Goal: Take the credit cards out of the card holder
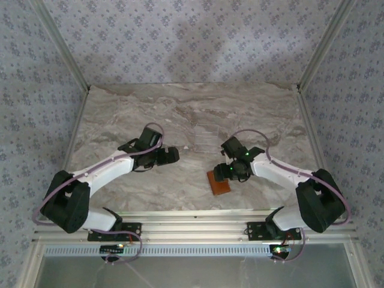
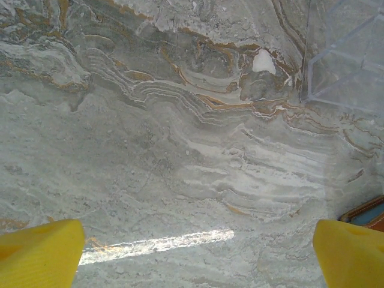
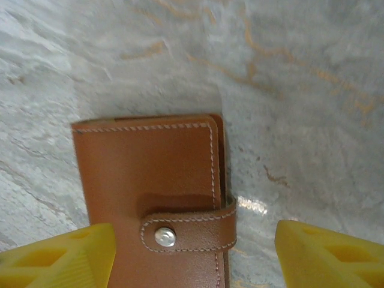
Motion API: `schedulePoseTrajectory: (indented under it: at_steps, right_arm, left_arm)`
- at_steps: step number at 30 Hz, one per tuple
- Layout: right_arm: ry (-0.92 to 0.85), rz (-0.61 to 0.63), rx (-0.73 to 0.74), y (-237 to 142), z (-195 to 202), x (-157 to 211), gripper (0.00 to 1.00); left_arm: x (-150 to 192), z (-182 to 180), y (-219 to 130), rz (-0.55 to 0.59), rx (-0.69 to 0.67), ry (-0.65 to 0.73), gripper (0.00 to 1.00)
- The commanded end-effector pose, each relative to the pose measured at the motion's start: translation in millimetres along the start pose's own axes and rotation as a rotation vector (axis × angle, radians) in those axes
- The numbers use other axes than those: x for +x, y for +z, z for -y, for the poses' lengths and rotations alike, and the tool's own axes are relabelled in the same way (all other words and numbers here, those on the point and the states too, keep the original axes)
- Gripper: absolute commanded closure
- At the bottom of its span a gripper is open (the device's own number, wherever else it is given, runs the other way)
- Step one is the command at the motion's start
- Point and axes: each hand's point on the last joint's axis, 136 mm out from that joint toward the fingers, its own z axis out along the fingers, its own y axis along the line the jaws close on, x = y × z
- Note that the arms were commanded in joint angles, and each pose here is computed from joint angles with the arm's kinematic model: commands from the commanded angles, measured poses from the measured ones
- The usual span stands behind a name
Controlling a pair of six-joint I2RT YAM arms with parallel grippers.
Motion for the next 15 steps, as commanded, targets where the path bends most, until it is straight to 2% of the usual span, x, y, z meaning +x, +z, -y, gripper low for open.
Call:
schedulePoseTrajectory:
  at_steps: [1, 8, 15]
  right_arm:
    - [0.048, -0.029, -0.031, 8, -5, 10, 0.28]
    - [0.099, -0.053, -0.070, 15, -10, 19, 0.29]
    - [0.158, -0.060, -0.121, 20, -27, 23, 0.36]
  left_arm:
    - [6, -2, -5, -0.004, -0.011, -0.007, 0.02]
    - [7, 0, -5, -0.015, 0.000, -0.010, 0.02]
    - [7, 0, -4, -0.010, 0.001, -0.014, 0.02]
